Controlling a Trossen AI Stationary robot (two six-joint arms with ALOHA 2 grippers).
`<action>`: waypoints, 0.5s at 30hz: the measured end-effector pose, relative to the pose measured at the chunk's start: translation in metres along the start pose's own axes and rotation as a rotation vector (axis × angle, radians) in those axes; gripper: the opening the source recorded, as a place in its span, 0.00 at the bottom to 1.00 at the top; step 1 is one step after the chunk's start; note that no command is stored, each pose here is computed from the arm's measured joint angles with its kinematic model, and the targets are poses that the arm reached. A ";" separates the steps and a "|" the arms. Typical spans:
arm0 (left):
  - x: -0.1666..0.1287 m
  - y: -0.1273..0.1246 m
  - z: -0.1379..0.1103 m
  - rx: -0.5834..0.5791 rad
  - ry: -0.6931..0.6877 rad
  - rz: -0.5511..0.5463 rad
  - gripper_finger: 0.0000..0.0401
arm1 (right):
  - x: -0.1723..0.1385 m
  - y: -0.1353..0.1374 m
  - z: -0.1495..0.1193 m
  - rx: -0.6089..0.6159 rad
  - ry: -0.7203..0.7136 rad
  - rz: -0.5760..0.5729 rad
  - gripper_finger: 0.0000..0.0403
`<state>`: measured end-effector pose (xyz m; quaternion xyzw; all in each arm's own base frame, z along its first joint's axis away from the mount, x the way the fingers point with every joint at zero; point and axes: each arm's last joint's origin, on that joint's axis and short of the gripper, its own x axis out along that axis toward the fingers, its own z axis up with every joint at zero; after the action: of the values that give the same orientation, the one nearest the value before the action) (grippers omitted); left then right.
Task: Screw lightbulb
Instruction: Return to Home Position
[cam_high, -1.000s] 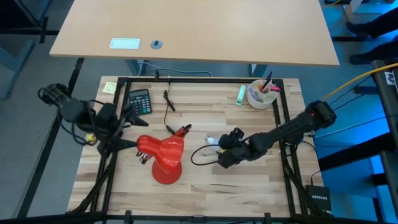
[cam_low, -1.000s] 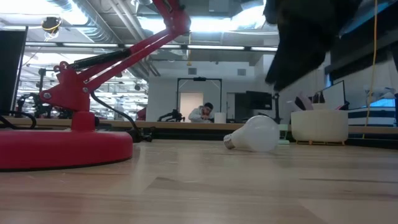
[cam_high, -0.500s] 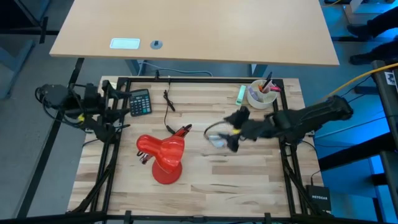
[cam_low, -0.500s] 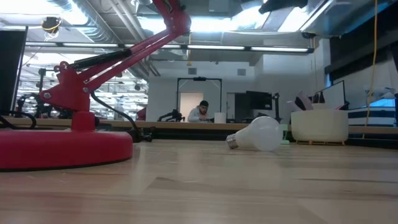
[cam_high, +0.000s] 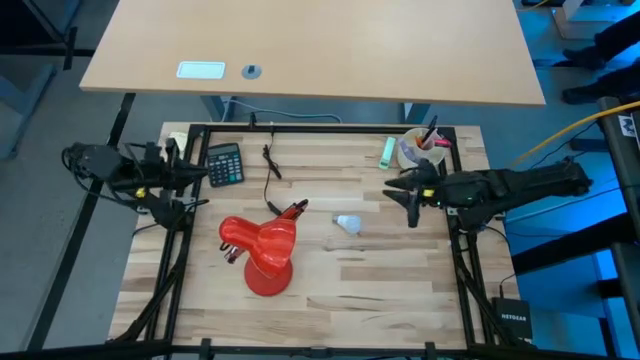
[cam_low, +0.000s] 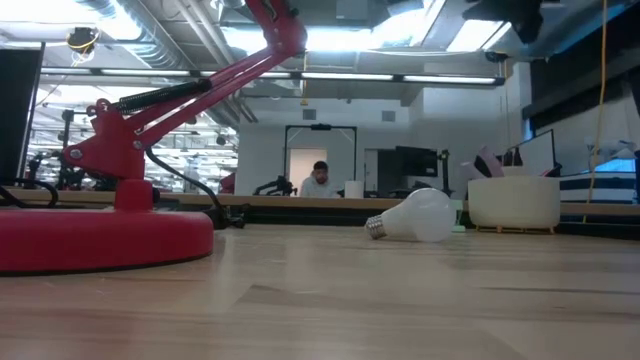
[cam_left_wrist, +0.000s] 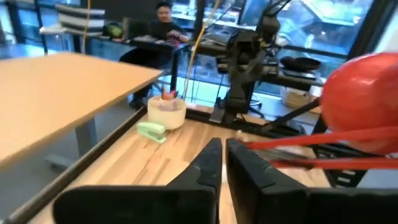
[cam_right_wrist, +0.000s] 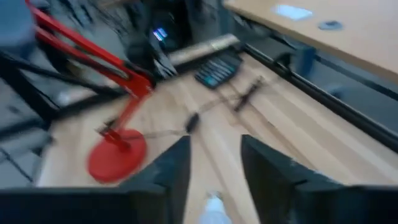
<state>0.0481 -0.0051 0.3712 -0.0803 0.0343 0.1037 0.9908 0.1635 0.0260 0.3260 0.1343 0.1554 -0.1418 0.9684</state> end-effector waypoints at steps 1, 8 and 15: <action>0.000 0.002 -0.007 -0.016 0.003 0.008 0.03 | -0.002 -0.003 -0.006 0.016 -0.033 0.025 0.32; 0.026 -0.008 -0.058 -0.061 -0.083 -0.002 0.01 | 0.004 -0.015 -0.051 0.044 -0.283 0.269 0.04; 0.045 -0.009 -0.102 0.006 -0.145 -0.026 0.00 | 0.016 -0.025 -0.084 0.061 -0.338 0.372 0.04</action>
<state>0.0888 -0.0212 0.2685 -0.0702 -0.0381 0.0961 0.9922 0.1484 0.0245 0.2385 0.1639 -0.0407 0.0139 0.9855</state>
